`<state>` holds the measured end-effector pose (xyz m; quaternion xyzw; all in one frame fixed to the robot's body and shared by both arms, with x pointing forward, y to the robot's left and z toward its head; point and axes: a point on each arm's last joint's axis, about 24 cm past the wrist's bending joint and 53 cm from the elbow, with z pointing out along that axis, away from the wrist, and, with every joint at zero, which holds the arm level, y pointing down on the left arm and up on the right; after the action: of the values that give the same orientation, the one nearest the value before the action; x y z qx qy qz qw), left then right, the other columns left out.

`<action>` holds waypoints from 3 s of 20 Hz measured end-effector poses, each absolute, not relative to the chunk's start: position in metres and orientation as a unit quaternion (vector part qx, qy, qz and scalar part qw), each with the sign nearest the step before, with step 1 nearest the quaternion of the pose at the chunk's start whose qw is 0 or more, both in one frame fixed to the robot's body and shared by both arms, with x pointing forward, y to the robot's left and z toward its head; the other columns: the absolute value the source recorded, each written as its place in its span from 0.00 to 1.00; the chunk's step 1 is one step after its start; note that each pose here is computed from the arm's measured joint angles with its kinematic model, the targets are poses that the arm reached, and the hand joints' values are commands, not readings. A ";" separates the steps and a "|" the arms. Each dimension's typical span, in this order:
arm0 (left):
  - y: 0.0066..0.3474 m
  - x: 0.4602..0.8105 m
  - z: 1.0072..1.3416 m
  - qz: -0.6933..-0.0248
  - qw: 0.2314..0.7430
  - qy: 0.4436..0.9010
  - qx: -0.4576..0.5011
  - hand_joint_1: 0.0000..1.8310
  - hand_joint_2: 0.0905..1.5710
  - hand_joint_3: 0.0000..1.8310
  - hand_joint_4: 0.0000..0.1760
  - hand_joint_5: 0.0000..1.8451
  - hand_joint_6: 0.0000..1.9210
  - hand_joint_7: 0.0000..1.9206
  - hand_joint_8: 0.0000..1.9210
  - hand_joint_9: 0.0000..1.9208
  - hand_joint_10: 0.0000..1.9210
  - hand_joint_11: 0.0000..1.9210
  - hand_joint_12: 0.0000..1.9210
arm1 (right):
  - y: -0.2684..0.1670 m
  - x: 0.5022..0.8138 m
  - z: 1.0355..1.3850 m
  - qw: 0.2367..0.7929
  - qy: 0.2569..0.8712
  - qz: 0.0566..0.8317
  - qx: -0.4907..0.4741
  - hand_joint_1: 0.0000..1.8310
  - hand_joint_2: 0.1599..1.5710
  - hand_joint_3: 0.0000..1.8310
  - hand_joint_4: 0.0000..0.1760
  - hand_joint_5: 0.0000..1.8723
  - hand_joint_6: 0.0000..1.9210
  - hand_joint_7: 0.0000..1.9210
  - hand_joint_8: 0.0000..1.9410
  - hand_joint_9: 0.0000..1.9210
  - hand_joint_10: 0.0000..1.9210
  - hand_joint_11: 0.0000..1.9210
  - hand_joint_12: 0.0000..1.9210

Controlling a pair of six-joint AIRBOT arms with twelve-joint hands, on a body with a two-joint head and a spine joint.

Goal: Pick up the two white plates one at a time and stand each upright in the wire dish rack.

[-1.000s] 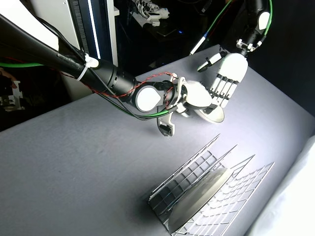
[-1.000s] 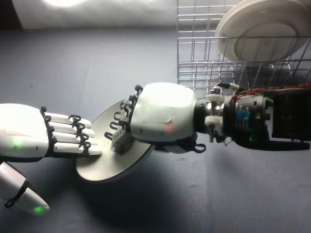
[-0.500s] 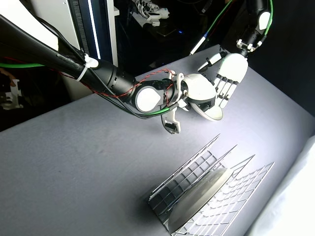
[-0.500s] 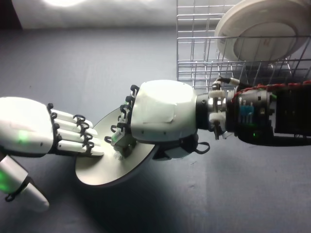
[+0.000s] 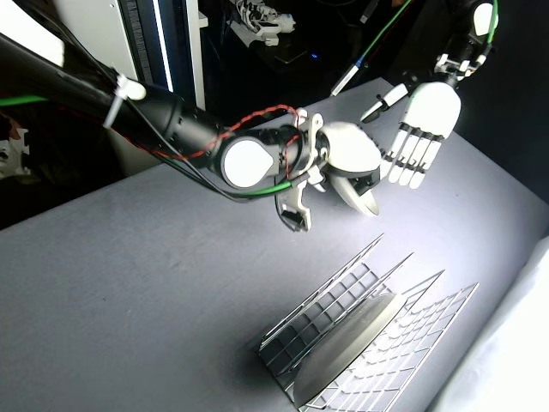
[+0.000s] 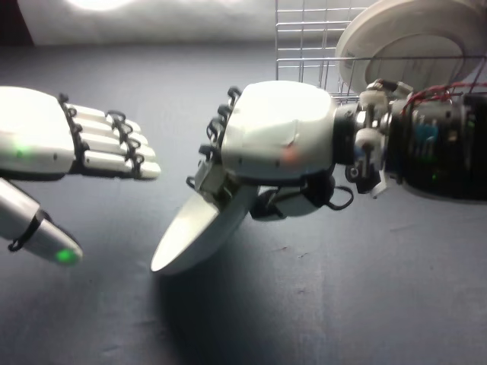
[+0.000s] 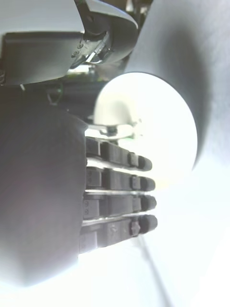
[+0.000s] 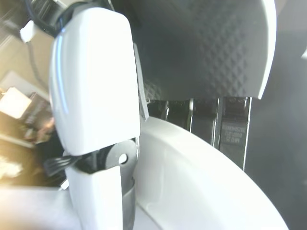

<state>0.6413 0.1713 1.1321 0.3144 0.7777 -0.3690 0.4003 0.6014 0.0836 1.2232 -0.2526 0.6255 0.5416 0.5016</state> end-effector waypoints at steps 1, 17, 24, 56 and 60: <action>0.172 0.642 1.136 -0.370 0.403 0.776 0.313 0.00 0.65 0.00 0.00 0.00 0.00 0.00 0.00 0.01 0.00 0.03 0.01 | 0.080 0.601 1.233 0.504 0.622 0.548 -0.243 0.76 0.64 0.00 0.00 0.52 0.47 0.59 0.33 0.58 0.53 0.44 0.70; 0.193 0.658 1.174 -0.359 0.445 0.758 0.313 0.00 0.65 0.00 0.00 0.00 0.00 0.00 0.00 0.00 0.00 0.01 0.00 | 0.022 0.621 1.308 0.478 0.613 0.629 -0.033 0.75 0.65 0.00 0.00 0.51 0.50 0.56 0.38 0.55 0.55 0.41 0.70; 0.191 0.658 1.178 -0.367 0.447 0.756 0.306 0.00 0.65 0.00 0.00 0.00 0.00 0.00 0.00 0.00 0.00 0.01 0.00 | 0.006 0.647 1.322 0.433 0.611 0.658 0.086 0.76 0.64 0.00 0.00 0.53 0.45 0.58 0.35 0.58 0.55 0.45 0.73; 0.185 0.655 1.172 -0.371 0.438 0.758 0.310 0.00 0.62 0.00 0.00 0.00 0.00 0.00 0.00 0.00 0.00 0.00 0.00 | -0.085 0.733 1.265 0.442 0.627 0.596 0.237 0.75 0.65 0.00 0.00 0.53 0.50 0.54 0.38 0.55 0.56 0.41 0.69; 0.182 0.652 1.172 -0.374 0.436 0.757 0.313 0.00 0.64 0.00 0.00 0.00 0.00 0.00 0.00 0.00 0.00 0.00 0.00 | -0.091 0.735 1.257 0.449 0.631 0.587 0.235 0.75 0.65 0.00 0.00 0.53 0.49 0.56 0.39 0.52 0.58 0.37 0.72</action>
<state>0.6521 0.1815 1.1720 0.3126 0.7565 -0.3741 0.4359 0.7354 -0.0910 1.2570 0.2349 0.6306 0.5875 0.4495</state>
